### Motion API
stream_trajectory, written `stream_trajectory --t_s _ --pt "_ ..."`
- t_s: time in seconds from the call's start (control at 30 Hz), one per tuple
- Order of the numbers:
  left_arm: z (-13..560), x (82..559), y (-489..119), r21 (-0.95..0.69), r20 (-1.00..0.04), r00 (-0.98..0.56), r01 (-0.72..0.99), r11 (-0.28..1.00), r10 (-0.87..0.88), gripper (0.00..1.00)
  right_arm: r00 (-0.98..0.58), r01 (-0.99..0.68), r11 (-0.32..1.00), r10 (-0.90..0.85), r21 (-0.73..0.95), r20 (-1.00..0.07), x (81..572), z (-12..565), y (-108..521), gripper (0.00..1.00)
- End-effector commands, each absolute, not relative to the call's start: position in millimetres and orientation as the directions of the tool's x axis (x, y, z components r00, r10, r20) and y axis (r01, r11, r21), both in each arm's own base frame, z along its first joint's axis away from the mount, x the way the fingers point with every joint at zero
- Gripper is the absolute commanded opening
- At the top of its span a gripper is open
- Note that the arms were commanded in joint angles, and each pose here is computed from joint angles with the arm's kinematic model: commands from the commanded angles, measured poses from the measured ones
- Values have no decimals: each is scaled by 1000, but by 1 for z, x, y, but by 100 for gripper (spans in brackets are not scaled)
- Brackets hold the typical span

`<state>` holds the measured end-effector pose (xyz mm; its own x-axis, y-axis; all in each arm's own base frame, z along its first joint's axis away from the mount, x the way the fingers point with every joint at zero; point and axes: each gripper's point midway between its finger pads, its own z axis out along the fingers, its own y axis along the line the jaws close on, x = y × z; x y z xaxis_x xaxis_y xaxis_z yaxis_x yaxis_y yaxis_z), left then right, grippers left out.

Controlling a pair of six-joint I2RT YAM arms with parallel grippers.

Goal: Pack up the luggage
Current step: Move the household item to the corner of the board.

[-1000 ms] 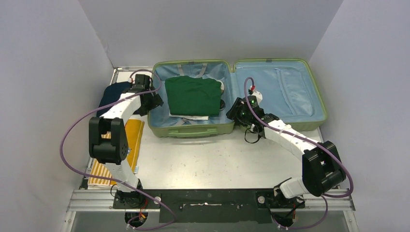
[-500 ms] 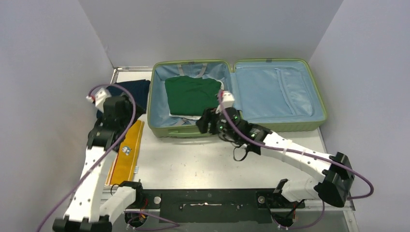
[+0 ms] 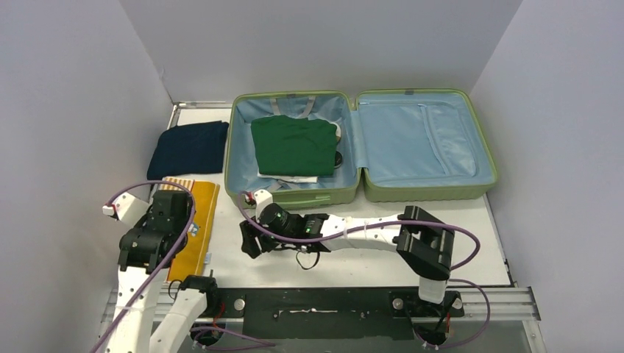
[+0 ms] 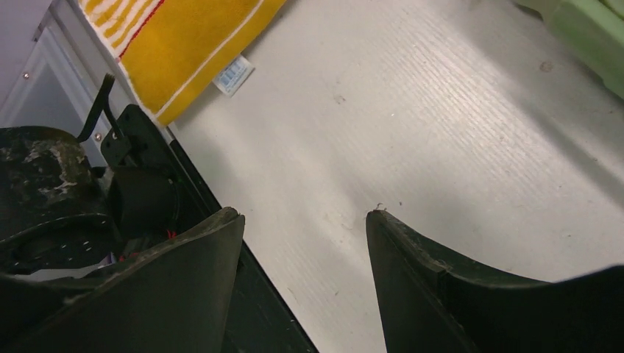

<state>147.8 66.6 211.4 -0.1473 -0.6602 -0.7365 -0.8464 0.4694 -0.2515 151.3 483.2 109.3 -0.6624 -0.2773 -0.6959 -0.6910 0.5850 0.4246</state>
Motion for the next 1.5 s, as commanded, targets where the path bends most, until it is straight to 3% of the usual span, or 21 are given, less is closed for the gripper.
stream_trajectory --t_s 0.0,0.13,0.33,0.4,0.6,0.87,1.23,1.47 --pt "195 155 71 -166 -734 -162 -898 406 -659 97 -621 -712 522 -154 470 -769 151 168 492 62" --pt "138 163 59 -88 -649 -215 -932 353 -730 96 -617 -675 582 -108 454 -779 152 168 450 61" --pt "111 167 83 -137 -621 -67 -972 193 -781 76 -604 -640 609 -20 469 -797 145 189 394 60" --pt "104 162 97 -81 -629 -43 -989 120 -776 75 -602 -625 613 15 483 -798 143 196 378 60" --pt "54 151 119 -24 -509 36 -999 -27 -860 70 -593 -587 633 89 505 -801 140 209 340 59" --pt "-2 146 71 19 -315 -18 -1000 12 -949 68 -562 -576 660 108 482 -820 142 221 316 59" --pt "-15 132 4 -105 -228 -39 -992 64 -973 62 -568 -582 662 84 472 -819 145 215 327 58" --pt "-7 116 -9 -162 -228 -16 -985 54 -973 61 -588 -570 676 62 467 -807 145 199 331 58"
